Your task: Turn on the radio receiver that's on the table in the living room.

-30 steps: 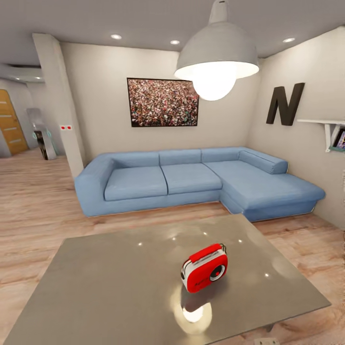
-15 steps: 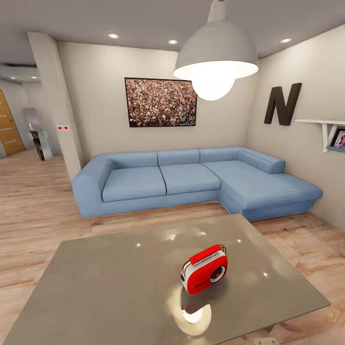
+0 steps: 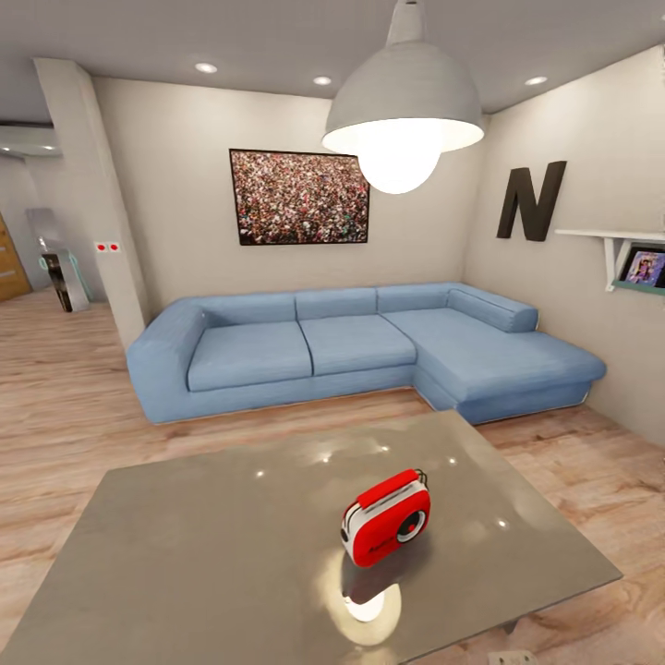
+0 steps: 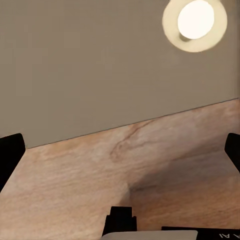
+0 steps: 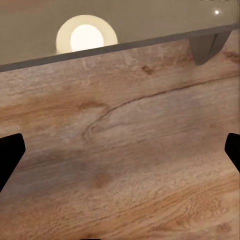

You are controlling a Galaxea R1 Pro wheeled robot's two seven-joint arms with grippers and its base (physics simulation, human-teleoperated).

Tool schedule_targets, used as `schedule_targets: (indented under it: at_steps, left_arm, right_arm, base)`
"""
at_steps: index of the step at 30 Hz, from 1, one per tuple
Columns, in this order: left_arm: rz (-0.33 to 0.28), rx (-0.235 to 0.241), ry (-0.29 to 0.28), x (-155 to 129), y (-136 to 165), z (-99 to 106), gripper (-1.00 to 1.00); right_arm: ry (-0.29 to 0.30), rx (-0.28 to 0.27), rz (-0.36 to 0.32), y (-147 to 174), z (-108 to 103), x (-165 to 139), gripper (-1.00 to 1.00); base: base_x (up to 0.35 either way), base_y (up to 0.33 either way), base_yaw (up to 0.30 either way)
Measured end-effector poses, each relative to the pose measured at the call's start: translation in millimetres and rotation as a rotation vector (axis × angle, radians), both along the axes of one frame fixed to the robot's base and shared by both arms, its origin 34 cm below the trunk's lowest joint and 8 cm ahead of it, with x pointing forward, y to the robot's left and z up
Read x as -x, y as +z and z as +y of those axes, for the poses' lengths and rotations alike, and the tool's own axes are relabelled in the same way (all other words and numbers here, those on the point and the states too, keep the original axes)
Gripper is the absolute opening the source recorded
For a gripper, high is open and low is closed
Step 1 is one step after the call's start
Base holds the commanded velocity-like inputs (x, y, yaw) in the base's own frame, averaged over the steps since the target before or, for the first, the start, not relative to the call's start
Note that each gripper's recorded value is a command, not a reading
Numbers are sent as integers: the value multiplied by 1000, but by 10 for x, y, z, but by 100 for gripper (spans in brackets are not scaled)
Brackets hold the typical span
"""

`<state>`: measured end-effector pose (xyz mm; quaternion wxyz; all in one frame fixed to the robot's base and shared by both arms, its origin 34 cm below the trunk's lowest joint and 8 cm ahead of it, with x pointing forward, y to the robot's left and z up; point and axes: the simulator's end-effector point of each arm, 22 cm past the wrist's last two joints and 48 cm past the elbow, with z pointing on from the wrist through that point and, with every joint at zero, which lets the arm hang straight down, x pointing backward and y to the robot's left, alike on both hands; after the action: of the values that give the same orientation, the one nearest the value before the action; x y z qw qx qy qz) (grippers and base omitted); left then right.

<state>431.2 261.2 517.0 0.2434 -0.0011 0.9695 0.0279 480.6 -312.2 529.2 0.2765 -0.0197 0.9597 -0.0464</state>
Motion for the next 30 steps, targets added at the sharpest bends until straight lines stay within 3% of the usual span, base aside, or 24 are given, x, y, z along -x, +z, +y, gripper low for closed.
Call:
schedule_targets:
  at_steps: [21, 26, 30]
  left_arm:
    - [0, -3, 1, -2, 1, 30, 100]
    - [0, -2, 1, -2, 1, 23, 100]
    - [0, -2, 1, -2, 1, 21, 100]
  right_arm:
    - [5, 5, -11, 21, 20, -33, 100]
    - [13, 5, -67, 264, 79, -407, 100]
    - [10, -14, -59, 545, 233, -813, 100]
  base:
    - [0, 0, -2]
    - [0, 0, 0]
    - [0, 0, 0]
